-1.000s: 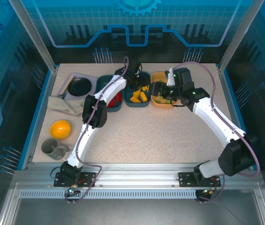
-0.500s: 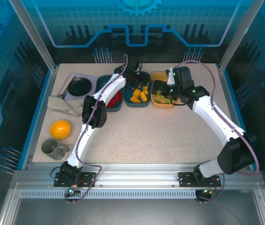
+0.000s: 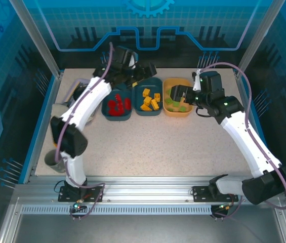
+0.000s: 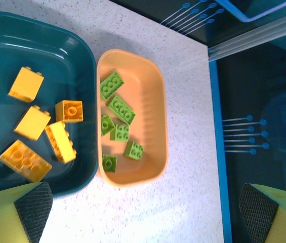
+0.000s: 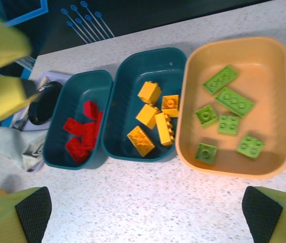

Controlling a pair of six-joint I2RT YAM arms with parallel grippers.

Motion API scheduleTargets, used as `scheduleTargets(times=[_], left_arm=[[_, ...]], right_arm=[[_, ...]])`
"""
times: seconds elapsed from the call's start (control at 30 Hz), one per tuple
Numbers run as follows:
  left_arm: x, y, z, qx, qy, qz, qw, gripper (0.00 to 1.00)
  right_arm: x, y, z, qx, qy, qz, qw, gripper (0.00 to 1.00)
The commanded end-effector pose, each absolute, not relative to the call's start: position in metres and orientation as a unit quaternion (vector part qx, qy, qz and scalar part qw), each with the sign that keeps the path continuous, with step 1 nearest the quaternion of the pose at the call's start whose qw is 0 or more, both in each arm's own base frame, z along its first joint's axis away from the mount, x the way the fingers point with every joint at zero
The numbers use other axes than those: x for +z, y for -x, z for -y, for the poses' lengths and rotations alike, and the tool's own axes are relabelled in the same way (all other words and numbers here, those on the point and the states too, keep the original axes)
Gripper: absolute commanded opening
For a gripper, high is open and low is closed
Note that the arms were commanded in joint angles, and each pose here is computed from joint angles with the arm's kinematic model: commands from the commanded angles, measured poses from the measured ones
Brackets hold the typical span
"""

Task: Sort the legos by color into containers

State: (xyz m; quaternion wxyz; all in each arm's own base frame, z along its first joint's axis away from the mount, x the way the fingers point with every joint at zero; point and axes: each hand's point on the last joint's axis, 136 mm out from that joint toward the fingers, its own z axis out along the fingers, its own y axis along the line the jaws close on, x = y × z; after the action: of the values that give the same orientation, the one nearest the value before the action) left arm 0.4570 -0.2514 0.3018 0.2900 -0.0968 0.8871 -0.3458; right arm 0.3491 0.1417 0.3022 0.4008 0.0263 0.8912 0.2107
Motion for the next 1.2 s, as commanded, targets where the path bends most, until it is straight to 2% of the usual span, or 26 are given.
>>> scheduleTargets(times=[0.0,0.07,0.13,0.2,0.27,0.4,0.43,0.5,0.6,0.73,0.8,1.03,1.17], left_arm=[[0.289,-0.437,0.210,-0.313,0.110,-0.892,0.307,0.99],[0.278,-0.419,0.180,-0.270,0.132,-0.899,0.319,0.99],[0.264,-0.400,0.140,-0.186,0.161,-0.909,0.335,0.99],[0.249,-0.381,0.094,-0.083,0.209,-0.909,0.350,0.99],[0.238,-0.364,0.050,0.016,0.253,-0.891,0.377,0.99],[0.220,-0.341,0.006,0.111,0.234,-0.855,0.449,0.99],[0.210,-0.336,-0.003,0.124,0.231,-0.853,0.451,0.99],[0.186,-0.326,-0.022,0.124,0.247,-0.862,0.425,0.99],[0.147,-0.327,-0.022,0.082,0.201,-0.893,0.395,0.99],[0.126,-0.340,-0.020,0.069,0.149,-0.889,0.427,0.99],[0.118,-0.349,-0.026,0.058,0.162,-0.882,0.438,0.99],[0.102,-0.400,-0.024,0.014,0.133,-0.877,0.461,0.99],[0.085,-0.421,-0.016,0.000,0.094,-0.889,0.449,0.99]], right_arm=[[0.299,-0.335,-0.114,0.157,-0.030,-0.898,0.409,1.00],[0.287,-0.330,-0.090,0.110,-0.082,-0.907,0.397,1.00],[0.268,-0.326,-0.060,0.044,-0.137,-0.916,0.375,1.00],[0.252,-0.330,-0.047,0.030,-0.148,-0.917,0.370,1.00],[0.233,-0.334,-0.034,0.031,-0.163,-0.910,0.380,1.00],[0.207,-0.348,-0.006,-0.013,-0.182,-0.871,0.457,1.00],[0.190,-0.347,0.000,-0.037,-0.177,-0.873,0.453,1.00],[0.172,-0.355,0.003,-0.067,-0.143,-0.882,0.445,1.00],[0.144,-0.368,0.004,-0.087,-0.105,-0.895,0.425,1.00],[0.115,-0.387,0.003,-0.106,-0.064,-0.896,0.427,1.00],[0.102,-0.395,0.002,-0.112,-0.042,-0.898,0.423,1.00],[0.090,-0.427,-0.008,-0.065,0.010,-0.885,0.460,1.00],[0.090,-0.422,-0.015,-0.024,0.028,-0.884,0.466,1.00]])
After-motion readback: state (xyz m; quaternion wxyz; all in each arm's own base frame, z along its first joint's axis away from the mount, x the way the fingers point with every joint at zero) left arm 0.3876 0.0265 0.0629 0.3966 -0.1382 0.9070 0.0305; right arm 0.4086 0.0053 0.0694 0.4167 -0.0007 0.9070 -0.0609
